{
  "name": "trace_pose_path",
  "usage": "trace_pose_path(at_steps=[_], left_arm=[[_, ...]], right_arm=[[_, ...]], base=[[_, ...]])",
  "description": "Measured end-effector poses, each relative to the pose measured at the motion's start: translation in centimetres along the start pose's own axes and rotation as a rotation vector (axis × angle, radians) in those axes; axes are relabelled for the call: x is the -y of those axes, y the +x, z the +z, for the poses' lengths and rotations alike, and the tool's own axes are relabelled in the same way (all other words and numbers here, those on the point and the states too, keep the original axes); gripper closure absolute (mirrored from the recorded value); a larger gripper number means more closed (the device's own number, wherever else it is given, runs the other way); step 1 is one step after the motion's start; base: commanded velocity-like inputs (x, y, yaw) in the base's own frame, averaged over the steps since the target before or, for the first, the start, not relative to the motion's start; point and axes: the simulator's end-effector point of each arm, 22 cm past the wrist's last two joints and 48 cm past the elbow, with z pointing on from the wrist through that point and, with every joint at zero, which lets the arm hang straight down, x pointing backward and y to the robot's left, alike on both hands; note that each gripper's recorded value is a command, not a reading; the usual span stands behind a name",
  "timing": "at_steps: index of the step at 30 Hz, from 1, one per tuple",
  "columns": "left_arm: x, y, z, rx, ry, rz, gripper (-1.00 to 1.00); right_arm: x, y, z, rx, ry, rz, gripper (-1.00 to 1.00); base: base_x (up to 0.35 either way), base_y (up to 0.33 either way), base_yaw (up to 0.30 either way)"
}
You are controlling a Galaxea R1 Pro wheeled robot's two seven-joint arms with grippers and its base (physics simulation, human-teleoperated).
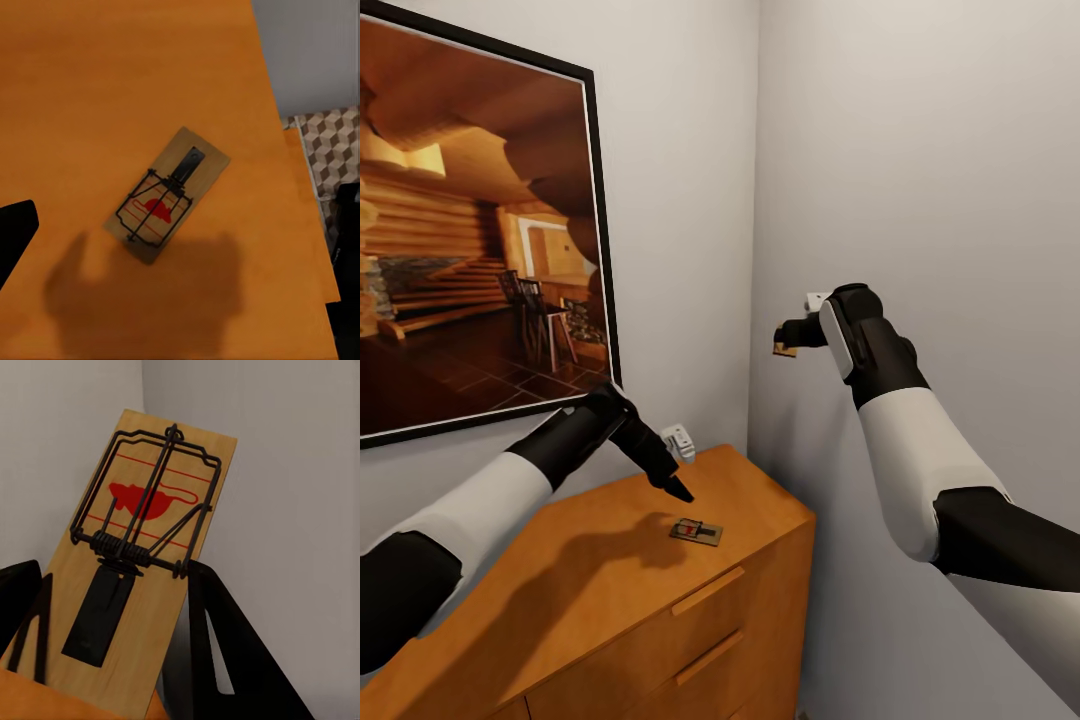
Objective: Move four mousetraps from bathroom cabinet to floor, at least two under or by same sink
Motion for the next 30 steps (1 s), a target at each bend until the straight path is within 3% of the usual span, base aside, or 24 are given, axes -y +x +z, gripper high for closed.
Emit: trace_pose_path(at_steps=[30], left_arm=[[1.4, -1.3, 0.3, 0.016, 0.031, 0.010, -1.00]], right_arm=[[0.6, -0.2, -0.1, 0.005, 0.011, 0.001, 1.00]], base=[[0.000, 0.000, 0.000]])
